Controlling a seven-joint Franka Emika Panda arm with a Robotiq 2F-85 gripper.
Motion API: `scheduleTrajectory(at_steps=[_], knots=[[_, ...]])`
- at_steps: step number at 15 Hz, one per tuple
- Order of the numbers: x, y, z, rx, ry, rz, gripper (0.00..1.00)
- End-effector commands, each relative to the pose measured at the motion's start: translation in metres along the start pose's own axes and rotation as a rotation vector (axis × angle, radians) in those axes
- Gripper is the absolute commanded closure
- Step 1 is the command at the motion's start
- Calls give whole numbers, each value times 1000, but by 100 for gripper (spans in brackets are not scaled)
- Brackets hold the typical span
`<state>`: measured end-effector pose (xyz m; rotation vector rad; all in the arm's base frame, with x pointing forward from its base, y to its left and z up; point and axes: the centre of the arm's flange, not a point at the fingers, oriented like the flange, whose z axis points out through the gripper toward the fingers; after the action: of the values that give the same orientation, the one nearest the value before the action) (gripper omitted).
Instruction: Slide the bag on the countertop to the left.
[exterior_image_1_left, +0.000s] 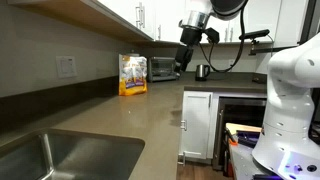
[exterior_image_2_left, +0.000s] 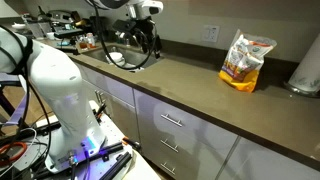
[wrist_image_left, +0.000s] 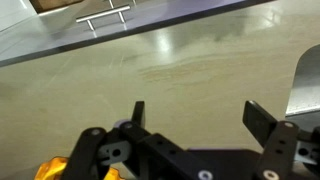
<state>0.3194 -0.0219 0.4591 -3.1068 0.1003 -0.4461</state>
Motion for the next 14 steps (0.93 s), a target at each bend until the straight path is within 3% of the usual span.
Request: scheduleTrajectory(at_steps=[1, 10, 14], knots=[[-1, 0, 2, 0, -6, 0, 0], [-3, 0, 6, 0, -15, 0, 0], [15, 31, 4, -76, 13, -60, 0]])
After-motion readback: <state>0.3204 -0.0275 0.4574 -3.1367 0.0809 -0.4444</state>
